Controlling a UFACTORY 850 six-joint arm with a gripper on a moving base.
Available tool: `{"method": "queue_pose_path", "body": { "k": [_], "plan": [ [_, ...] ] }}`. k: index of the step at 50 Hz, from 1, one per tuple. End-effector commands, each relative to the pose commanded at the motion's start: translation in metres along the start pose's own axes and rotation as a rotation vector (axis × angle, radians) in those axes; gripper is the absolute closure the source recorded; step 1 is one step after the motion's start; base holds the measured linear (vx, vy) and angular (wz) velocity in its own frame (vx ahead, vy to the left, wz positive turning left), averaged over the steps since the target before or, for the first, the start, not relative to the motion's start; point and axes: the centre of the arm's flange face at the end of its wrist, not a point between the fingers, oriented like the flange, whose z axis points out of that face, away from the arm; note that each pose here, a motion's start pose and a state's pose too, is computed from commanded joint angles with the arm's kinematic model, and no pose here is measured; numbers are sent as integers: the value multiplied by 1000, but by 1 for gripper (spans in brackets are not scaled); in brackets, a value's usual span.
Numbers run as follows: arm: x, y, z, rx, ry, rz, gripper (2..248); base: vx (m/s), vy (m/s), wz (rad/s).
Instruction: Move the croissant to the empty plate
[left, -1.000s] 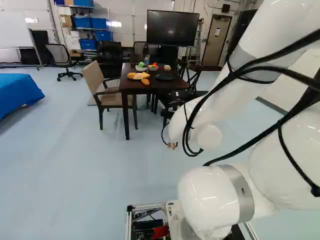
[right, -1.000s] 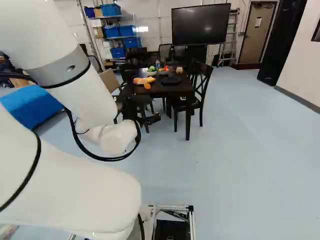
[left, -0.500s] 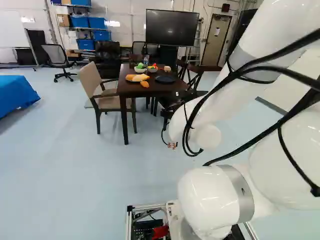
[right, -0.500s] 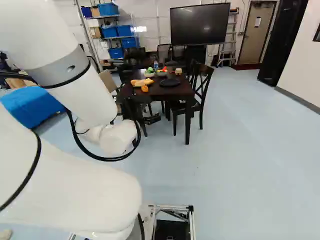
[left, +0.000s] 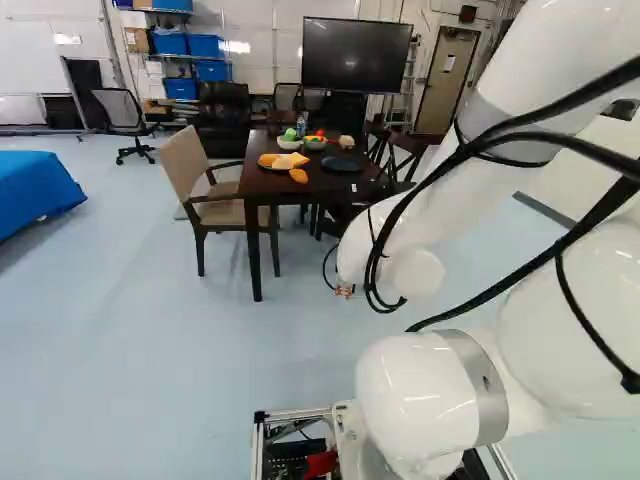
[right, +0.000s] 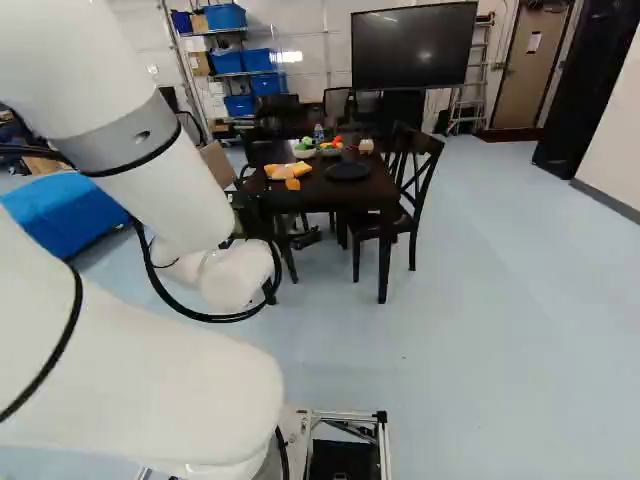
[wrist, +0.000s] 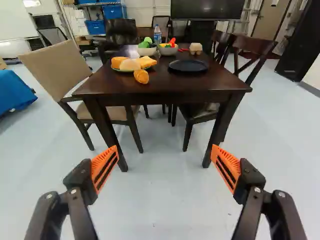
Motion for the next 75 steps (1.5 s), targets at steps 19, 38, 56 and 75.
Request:
{"method": "queue_pose_path", "body": {
  "k": [19,38,56,75],
  "plan": [
    [0,0,0,0,0,0,3,236,28,117],
    [0,0,0,0,0,0,3,234,26,113],
    [0,0,0,0,0,0,3,231,27,114],
    [0,0,0,0,0,0,3,235,5,5]
  ]
}}
